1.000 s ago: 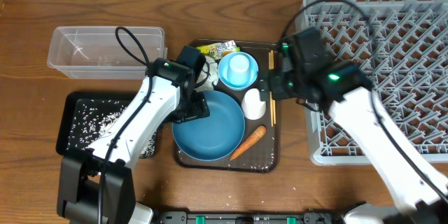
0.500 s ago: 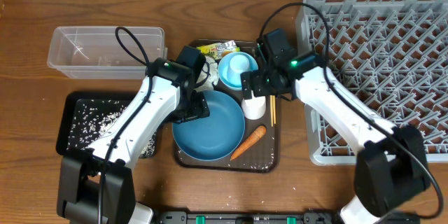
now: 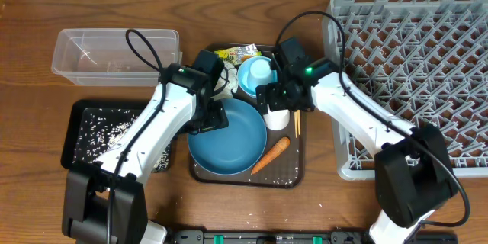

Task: Sort waste into correct bins and load items into the dishwasher rack
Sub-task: 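Reach the right gripper toward the white cup on the middle tray, then close the right gripper on the white cup and lift it, then carry the white cup right and set it in the dish rack, then return the right gripper to the tray and grasp the light-blue cup, then carry the light-blue cup right over the dish rack, then lower the light-blue cup into the rack beside the white cup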

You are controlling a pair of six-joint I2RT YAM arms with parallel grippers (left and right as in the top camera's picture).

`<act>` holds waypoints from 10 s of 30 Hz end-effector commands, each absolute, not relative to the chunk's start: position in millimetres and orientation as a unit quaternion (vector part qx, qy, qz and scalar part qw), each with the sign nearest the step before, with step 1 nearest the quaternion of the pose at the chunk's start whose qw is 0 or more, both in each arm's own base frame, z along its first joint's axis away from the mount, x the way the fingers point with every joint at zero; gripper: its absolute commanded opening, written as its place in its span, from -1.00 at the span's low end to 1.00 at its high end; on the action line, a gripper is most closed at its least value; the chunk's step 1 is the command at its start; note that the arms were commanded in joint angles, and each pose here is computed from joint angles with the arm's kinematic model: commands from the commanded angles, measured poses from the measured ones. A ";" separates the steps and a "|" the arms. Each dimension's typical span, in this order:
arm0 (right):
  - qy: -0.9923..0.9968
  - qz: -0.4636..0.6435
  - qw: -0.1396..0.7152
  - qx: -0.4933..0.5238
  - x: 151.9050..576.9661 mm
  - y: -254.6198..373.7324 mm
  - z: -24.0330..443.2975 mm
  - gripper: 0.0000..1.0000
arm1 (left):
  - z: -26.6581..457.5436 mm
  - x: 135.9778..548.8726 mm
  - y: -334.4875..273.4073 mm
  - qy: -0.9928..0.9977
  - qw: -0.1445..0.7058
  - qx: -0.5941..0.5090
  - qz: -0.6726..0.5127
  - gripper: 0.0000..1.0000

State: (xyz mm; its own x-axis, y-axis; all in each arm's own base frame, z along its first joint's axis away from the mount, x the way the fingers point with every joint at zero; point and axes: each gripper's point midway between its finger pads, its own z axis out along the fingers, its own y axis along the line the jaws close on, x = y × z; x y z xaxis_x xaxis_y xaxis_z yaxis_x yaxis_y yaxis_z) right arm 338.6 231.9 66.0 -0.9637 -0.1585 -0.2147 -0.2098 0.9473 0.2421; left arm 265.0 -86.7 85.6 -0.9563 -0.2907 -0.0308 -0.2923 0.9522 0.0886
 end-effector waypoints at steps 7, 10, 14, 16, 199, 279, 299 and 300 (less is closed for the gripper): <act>0.989 0.079 0.105 -0.067 336.3 236.0 53.6 0.86 | 87.6 265.1 -83.1 0.988 0.015 -0.143 0.054 0.96; 0.989 0.079 0.103 -0.065 335.7 235.3 53.4 0.76 | 87.6 265.1 -83.1 0.988 0.015 -0.143 0.054 0.96; 0.991 0.073 0.092 -0.061 331.0 231.6 51.9 0.55 | 87.6 265.1 -83.1 0.988 0.015 -0.143 0.054 0.96; 0.992 0.069 0.086 -0.061 328.2 229.6 51.0 0.45 | 87.6 265.1 -83.1 0.988 0.015 -0.143 0.054 0.96; 0.829 -0.109 0.236 0.495 311.5 -319.9 223.8 0.93 | 87.6 265.1 -83.1 0.988 0.015 -0.143 0.054 0.96; 0.856 0.032 0.119 0.501 324.1 -279.3 142.7 -0.28 | 87.6 265.1 -83.1 0.988 0.015 -0.143 0.054 0.96; 0.854 0.043 0.132 0.502 328.0 -273.1 153.7 -0.35 | 87.6 265.1 -83.1 0.988 0.015 -0.143 0.054 0.96; 0.852 0.042 0.135 0.504 328.0 -273.3 156.0 -0.35 | 87.6 265.1 -83.1 0.988 0.015 -0.143 0.054 0.96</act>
